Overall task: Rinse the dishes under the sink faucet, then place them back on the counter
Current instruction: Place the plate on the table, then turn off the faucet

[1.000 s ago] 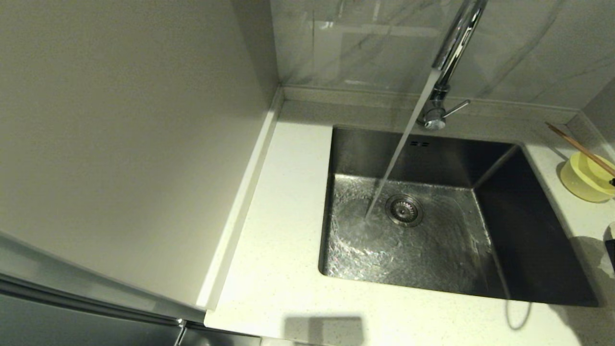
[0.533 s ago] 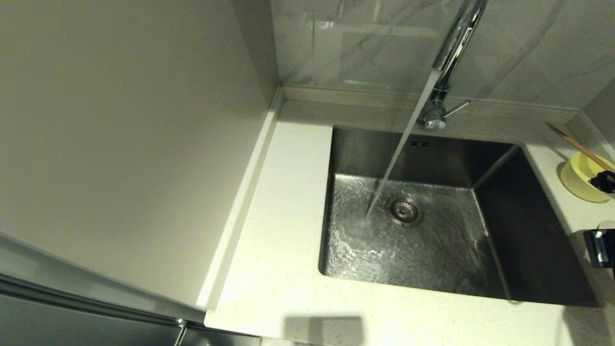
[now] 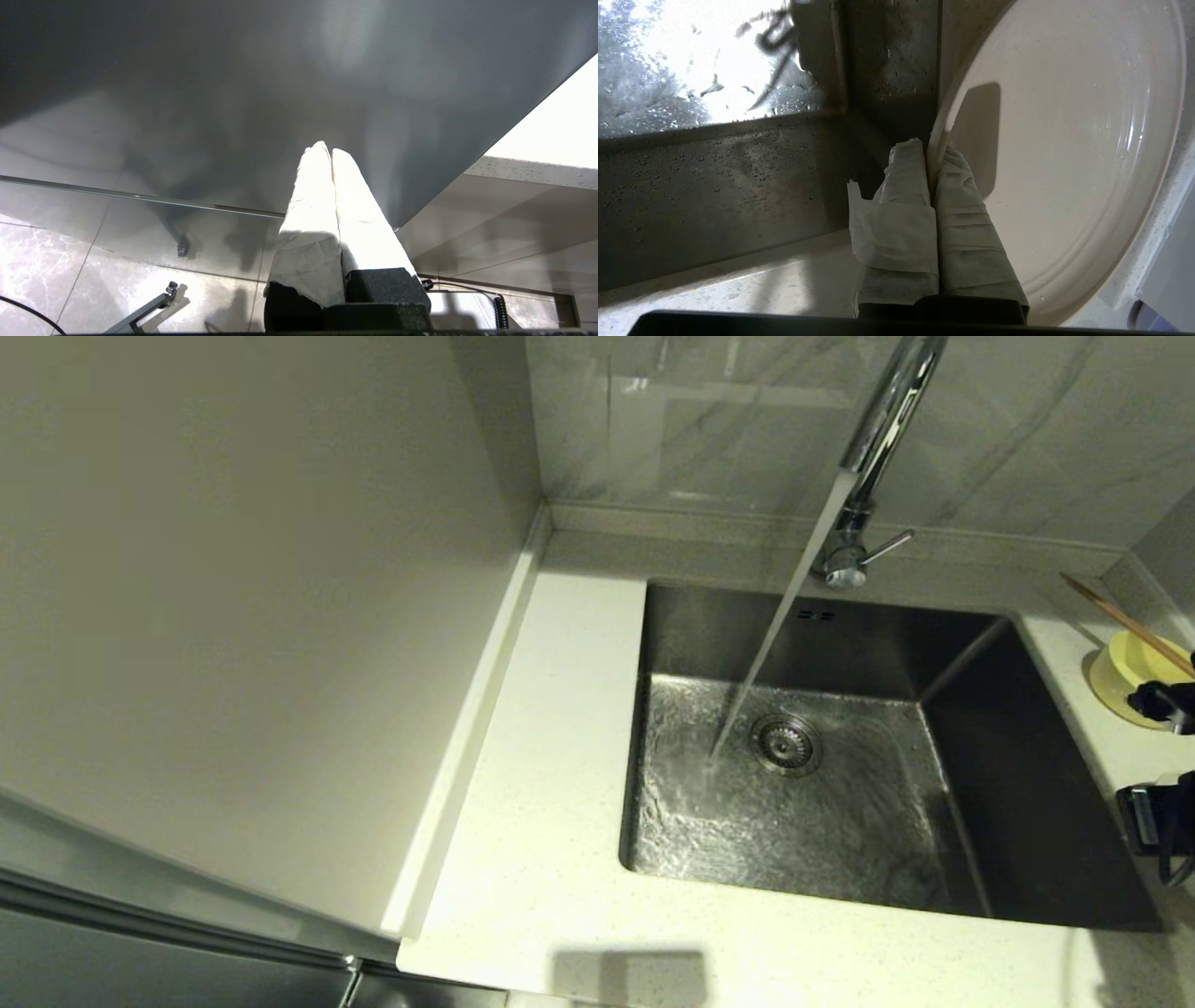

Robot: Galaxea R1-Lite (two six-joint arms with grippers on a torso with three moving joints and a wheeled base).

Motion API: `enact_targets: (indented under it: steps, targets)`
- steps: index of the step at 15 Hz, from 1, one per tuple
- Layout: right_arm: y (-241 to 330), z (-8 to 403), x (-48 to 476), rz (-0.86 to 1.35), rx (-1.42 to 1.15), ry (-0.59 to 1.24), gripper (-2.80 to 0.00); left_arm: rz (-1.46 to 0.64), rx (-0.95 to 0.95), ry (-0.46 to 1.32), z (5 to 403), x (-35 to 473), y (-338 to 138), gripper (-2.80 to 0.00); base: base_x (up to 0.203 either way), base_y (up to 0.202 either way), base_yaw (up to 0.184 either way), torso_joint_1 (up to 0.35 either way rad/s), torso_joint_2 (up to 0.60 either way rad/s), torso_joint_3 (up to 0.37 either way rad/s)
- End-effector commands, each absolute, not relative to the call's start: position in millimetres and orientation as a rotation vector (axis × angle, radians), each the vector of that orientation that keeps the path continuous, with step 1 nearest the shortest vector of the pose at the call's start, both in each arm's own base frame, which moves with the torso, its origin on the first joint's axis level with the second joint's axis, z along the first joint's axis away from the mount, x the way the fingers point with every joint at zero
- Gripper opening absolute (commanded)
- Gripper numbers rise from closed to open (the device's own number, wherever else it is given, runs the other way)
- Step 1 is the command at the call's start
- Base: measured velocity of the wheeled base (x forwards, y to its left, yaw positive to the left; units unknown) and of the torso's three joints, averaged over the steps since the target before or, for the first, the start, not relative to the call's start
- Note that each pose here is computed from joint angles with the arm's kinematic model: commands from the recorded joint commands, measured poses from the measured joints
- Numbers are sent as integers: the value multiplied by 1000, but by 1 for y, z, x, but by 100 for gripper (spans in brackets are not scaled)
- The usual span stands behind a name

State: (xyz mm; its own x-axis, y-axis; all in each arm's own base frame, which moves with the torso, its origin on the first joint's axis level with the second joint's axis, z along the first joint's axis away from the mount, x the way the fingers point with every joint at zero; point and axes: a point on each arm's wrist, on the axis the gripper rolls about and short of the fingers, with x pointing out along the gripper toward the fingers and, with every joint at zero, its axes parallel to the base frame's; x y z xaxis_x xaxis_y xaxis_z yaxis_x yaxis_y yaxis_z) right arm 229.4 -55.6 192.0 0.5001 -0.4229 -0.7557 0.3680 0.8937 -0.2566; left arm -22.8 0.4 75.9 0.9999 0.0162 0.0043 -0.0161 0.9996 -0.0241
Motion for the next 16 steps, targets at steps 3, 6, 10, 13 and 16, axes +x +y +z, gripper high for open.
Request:
enact_targets:
  steps: [3,6,10,13,16]
  targets:
    - [-57,189,231,-495,-75,947,-280,17,-25,-6,76,-23,0,-280,0,0,0,0,0,0]
    - [-57,190,231,-510,-79,944,0,17,-25,-6,76,-23,0,-280,0,0,0,0,0,0]
    - [-57,194,231,-515,-75,922,0,17,-25,-6,76,-23,0,-280,0,0,0,0,0,0]
    - [-55,210,224,-503,-89,860,0,17,-25,-6,76,-23,0,-280,0,0,0,0,0,0]
    - [-47,236,207,-385,-242,787,0,17,-25,-6,76,-23,0,-280,0,0,0,0,0,0]
